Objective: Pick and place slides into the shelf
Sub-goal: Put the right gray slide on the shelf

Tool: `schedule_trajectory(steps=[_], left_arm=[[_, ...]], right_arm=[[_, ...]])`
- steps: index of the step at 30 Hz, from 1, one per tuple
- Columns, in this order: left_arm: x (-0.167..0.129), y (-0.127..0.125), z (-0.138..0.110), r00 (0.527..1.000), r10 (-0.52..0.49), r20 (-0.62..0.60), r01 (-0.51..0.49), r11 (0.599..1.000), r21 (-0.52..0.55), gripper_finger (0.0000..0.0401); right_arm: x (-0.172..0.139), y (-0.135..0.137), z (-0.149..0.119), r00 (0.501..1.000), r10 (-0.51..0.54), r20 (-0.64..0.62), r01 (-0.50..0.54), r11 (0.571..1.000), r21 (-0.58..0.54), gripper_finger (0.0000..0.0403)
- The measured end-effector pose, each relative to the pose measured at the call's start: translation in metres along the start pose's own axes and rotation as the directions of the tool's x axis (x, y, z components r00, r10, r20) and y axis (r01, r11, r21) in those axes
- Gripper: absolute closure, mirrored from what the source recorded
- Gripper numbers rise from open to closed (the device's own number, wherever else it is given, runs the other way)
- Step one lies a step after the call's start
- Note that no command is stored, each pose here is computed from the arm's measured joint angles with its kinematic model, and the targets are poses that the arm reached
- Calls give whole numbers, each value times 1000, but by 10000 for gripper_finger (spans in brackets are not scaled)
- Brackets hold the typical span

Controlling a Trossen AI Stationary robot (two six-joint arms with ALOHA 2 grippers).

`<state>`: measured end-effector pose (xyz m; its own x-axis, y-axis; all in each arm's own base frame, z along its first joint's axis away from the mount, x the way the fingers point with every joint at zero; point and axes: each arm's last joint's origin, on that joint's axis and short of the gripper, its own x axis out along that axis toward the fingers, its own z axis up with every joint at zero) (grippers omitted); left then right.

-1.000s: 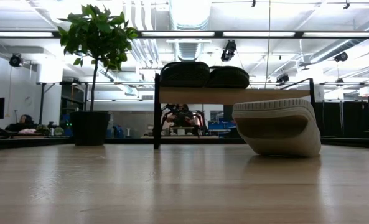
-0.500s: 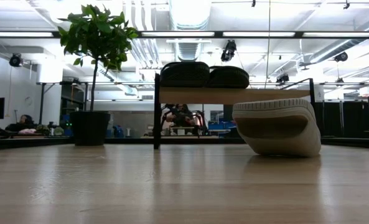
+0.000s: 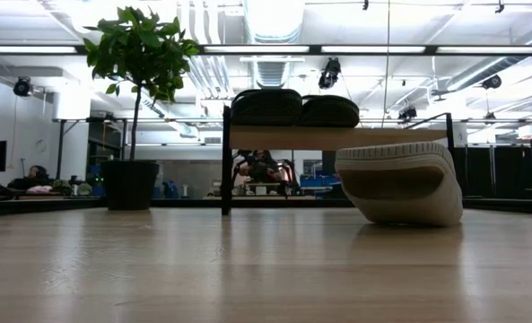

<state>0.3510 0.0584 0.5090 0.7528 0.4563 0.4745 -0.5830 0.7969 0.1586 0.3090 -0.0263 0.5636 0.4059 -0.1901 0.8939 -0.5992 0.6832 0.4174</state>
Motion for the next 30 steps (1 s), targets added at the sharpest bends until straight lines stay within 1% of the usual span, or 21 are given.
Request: schedule_trajectory(steps=[9, 18, 20, 23, 30], left_arm=[[1, 3, 4, 999, 20, 41, -20, 1000, -16, 259], [0, 0, 5, 999, -2, 49, 3, 1000, -21, 259], [0, 0, 5, 999, -3, 48, 3, 1000, 1, 259], [0, 0, 4, 999, 8, 43, -10, 999, 51, 259], [1, 3, 7, 998, 31, 49, -34, 998, 54, 259]], right_arm=[[-1, 0, -3, 1000, 0, -10, 0, 1000, 4, 394], [-2, -2, -4, 1000, -16, -8, 16, 1000, 6, 394], [-2, -2, -4, 1000, -24, 1, 24, 999, 26, 394], [-2, -1, -5, 1000, -28, 4, 28, 999, 19, 394], [-2, -1, -5, 1000, -29, 7, 29, 999, 17, 394]])
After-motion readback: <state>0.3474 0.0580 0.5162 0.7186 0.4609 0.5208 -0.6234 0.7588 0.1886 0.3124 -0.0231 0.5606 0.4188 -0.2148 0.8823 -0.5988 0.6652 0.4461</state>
